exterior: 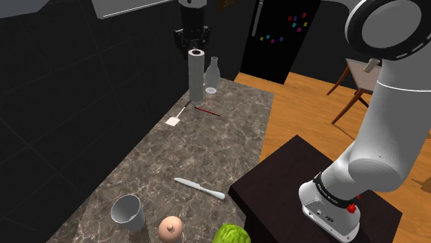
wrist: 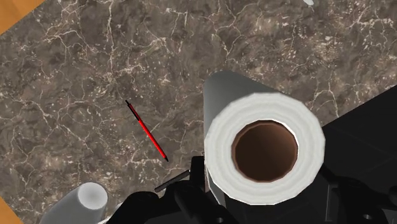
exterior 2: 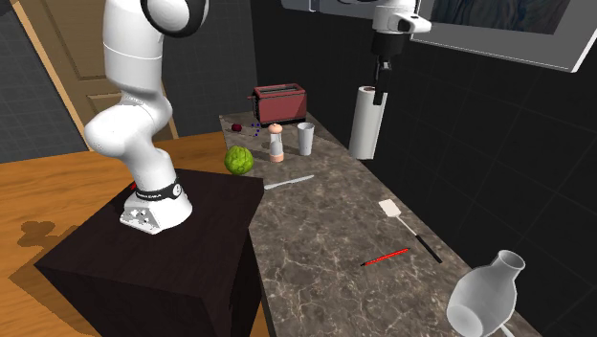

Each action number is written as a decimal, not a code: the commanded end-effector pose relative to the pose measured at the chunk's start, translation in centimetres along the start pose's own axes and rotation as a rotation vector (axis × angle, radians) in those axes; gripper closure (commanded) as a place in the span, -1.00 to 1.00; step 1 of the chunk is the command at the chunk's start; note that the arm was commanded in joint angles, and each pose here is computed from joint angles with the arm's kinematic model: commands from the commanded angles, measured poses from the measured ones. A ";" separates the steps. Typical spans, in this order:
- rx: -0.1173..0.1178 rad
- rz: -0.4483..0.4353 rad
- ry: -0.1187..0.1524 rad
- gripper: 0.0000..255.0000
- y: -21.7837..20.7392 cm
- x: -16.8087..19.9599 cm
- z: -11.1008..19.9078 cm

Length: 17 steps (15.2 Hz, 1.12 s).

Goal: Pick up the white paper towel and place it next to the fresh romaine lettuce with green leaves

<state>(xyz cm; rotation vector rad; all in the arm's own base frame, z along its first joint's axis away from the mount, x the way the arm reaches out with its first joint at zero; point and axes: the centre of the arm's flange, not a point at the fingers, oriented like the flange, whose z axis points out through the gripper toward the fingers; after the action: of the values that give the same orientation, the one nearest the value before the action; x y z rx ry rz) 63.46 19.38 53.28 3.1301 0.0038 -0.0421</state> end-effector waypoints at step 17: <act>0.000 0.000 0.000 1.00 -9.7 -14.2 -2.3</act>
<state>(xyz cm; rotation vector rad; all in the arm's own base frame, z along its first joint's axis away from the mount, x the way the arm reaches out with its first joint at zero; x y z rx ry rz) 50.19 28.37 56.02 3.1306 0.0055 -0.0427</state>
